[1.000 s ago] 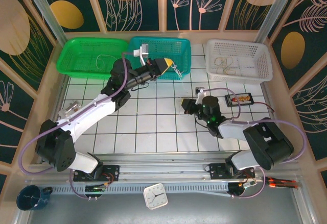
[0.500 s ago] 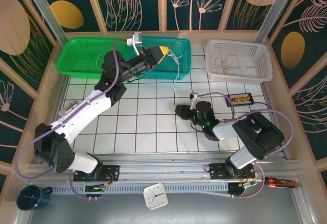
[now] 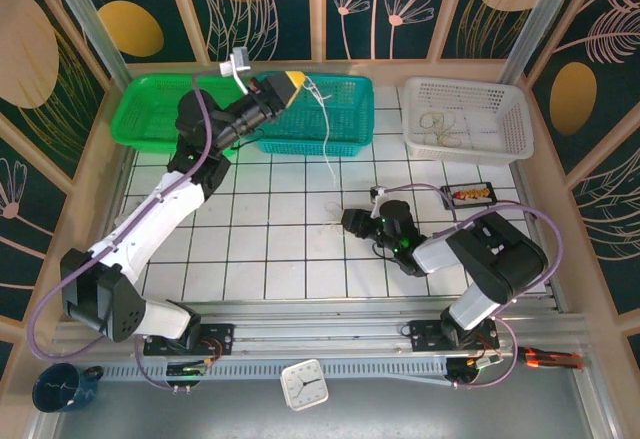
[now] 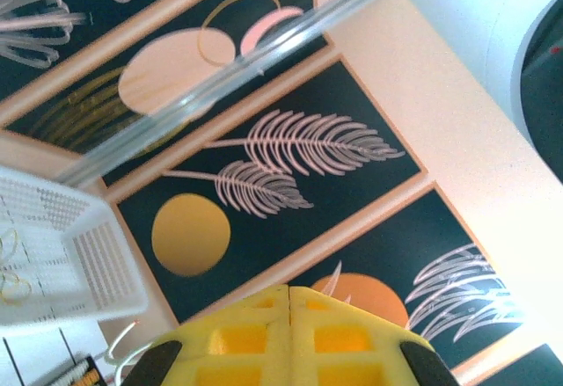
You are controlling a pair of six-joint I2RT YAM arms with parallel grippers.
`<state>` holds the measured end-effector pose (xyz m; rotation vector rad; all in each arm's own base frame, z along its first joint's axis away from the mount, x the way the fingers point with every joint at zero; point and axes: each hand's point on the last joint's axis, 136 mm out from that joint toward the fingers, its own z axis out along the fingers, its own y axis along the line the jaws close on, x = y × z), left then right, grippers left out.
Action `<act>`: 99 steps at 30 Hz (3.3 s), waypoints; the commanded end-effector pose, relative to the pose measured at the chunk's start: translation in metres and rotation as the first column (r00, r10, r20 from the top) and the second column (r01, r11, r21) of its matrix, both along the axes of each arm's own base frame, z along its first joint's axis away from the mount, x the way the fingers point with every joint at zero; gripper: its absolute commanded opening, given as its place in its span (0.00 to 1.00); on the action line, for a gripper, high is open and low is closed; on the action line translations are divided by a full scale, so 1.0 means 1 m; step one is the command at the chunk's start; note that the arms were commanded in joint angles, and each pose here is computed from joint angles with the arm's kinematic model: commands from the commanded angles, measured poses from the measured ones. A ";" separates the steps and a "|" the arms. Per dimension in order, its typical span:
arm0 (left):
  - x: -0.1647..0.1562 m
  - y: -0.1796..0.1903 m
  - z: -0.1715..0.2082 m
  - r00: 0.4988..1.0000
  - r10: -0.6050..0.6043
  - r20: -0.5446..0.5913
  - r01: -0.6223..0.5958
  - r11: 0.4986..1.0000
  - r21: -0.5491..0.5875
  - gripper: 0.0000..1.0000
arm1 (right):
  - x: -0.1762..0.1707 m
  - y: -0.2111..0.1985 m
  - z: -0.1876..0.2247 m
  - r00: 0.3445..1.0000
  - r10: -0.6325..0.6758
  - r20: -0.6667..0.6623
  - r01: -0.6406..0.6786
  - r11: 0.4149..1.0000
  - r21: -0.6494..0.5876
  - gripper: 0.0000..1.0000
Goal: Untangle the cables
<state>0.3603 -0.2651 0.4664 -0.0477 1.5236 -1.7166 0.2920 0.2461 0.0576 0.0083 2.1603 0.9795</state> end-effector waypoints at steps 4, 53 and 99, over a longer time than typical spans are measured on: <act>-0.003 0.038 0.051 0.992 0.055 0.110 -0.049 0.997 -0.059 0.00 | -0.002 -0.003 -0.013 1.000 -0.020 -0.024 0.019 1.000 -0.022 0.38; -0.053 0.093 0.168 0.956 0.084 0.281 -0.021 0.976 -0.218 0.00 | 0.031 0.139 0.091 0.915 0.241 0.324 -0.263 0.964 0.025 0.66; 0.052 0.133 0.178 0.872 0.353 0.340 -0.332 0.936 -0.119 0.00 | 0.003 0.070 0.042 0.976 0.089 0.199 -0.093 0.996 0.007 0.00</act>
